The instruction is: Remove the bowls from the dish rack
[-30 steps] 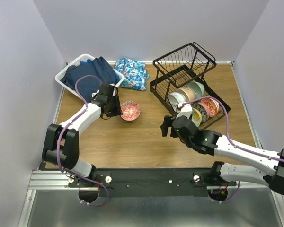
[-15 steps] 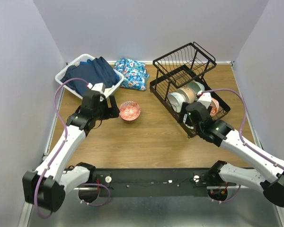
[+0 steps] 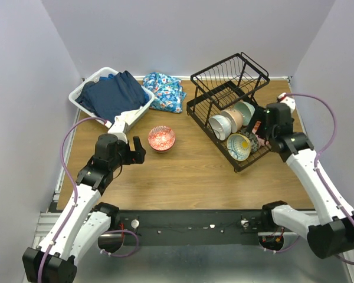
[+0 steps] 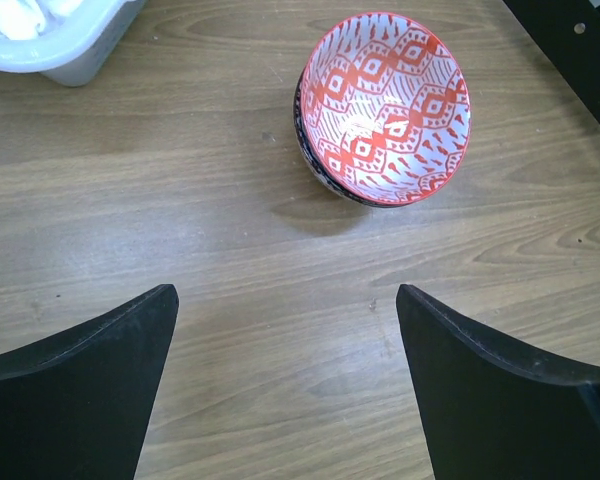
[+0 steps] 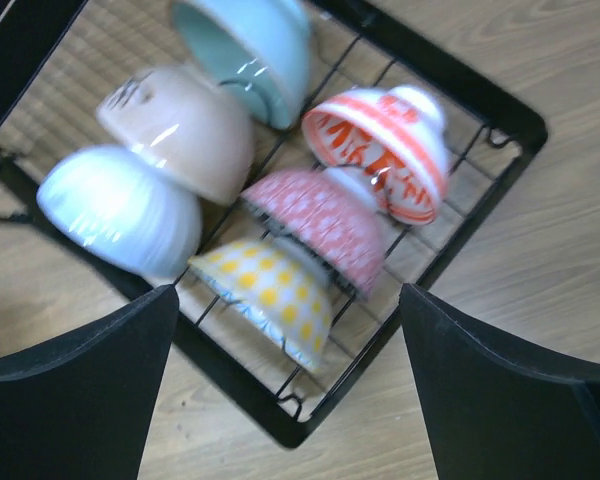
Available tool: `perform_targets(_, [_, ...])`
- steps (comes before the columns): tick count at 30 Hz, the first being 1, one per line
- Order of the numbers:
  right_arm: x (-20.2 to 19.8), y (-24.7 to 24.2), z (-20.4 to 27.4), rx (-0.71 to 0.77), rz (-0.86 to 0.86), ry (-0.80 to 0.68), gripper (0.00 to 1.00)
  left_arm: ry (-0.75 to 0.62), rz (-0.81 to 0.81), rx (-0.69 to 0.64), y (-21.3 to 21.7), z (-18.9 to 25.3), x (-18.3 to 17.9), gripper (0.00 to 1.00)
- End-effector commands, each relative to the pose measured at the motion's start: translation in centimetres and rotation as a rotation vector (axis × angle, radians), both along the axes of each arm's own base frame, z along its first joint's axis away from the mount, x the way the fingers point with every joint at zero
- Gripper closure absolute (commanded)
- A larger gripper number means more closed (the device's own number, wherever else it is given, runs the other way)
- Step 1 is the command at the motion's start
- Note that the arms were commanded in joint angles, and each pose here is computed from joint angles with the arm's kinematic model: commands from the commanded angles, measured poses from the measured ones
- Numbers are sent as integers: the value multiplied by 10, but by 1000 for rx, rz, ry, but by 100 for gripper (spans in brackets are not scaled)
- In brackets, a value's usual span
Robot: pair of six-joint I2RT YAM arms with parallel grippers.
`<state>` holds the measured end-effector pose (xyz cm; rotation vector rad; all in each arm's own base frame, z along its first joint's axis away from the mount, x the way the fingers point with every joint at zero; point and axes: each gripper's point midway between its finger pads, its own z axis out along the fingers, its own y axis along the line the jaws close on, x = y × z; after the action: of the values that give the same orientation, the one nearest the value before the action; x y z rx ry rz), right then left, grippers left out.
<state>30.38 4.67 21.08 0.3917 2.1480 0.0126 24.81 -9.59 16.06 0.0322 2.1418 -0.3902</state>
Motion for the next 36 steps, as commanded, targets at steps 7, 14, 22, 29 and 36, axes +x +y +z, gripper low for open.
perform_targets(7, [48,-54,-8,168,83,108,0,-132,-59,7,-11,16,-4,1])
perform_targets(14, [67,-94,-31,185,143,138,0,-190,-78,23,-13,25,-7,1])
perform_targets(22, [83,-87,-52,221,369,143,0,-209,-82,28,-14,28,-7,1])
perform_targets(29, [91,-79,-65,227,529,157,0,-203,-94,31,-16,25,-6,1])
perform_targets(36, [99,-82,-85,240,568,193,0,-192,-115,30,-19,23,-6,1])
